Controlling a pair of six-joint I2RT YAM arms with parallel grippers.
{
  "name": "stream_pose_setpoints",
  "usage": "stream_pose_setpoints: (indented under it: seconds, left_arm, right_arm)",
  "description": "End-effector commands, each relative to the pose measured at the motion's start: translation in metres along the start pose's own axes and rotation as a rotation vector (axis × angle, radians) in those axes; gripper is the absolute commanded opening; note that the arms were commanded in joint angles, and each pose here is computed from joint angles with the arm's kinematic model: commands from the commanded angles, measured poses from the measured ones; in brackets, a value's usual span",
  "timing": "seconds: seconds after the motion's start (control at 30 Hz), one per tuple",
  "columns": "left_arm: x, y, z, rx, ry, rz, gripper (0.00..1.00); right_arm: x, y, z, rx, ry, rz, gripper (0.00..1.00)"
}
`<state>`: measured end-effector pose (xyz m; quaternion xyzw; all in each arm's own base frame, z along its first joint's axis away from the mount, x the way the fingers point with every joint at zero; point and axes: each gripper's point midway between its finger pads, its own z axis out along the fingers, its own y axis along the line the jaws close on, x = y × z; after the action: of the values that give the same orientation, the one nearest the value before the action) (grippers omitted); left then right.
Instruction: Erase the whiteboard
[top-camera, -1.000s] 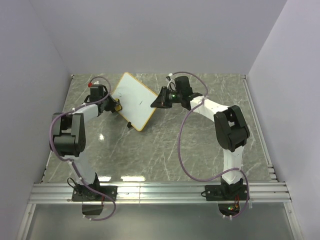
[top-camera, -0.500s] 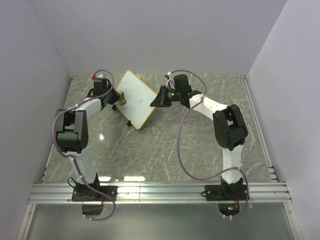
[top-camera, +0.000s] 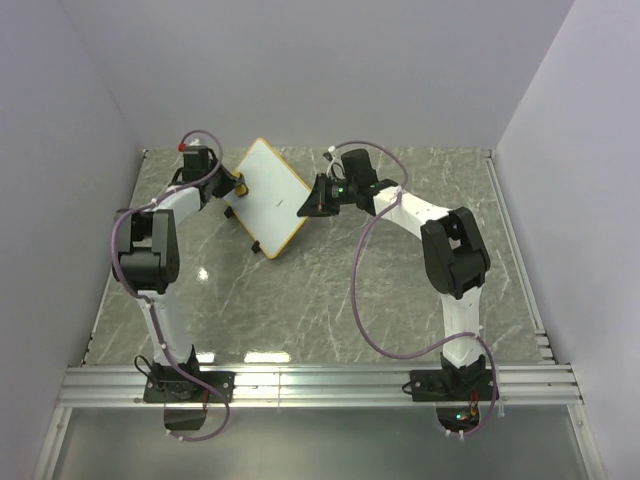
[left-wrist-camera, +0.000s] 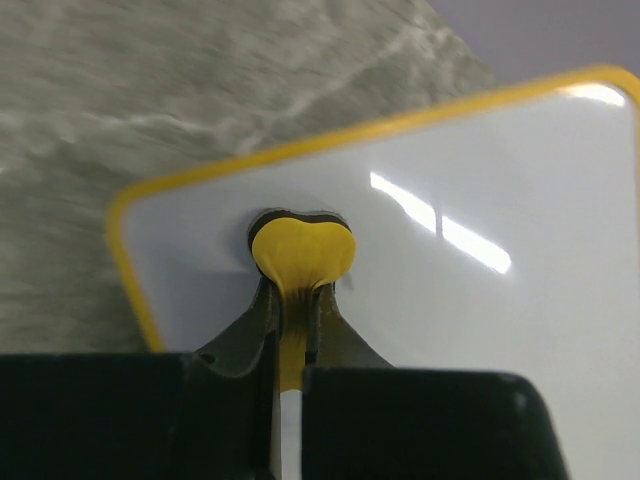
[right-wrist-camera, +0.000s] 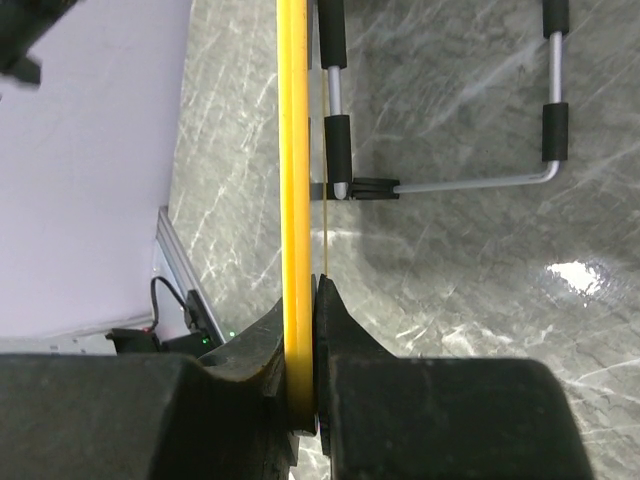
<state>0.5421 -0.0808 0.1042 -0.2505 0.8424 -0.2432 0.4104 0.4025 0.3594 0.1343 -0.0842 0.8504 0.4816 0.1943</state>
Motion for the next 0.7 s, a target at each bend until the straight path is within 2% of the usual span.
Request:
stream_pose_setpoints:
  seconds: [0.0,0.07,0.2,0.47,0.67]
  left_arm:
    - [-0.008,0.049,0.017,-0.087,0.011,-0.018,0.00]
    - [-0.008,0.060,0.023,-0.099,0.020,-0.020,0.00]
    - [-0.007,0.048,0.026,-0.049,0.041,-0.006,0.00]
    - [-0.006,-0.036,0.019,0.115,0.033,0.123,0.00]
    - [-0.002,-0.080,0.019,0.168,0.059,0.170,0.00]
  right_arm:
    - [0.034,0.008,-0.003,-0.004,0.127,0.068,0.00]
    - [0.036,0.007,-0.004,-0.001,0.129,0.069,0.00]
    - [0.037,0.006,-0.003,0.001,0.137,0.071,0.00]
    - [0.035,0.006,0.000,-0.006,0.134,0.074,0.00]
    - [0.038,0.005,0.002,-0.003,0.136,0.075,0.00]
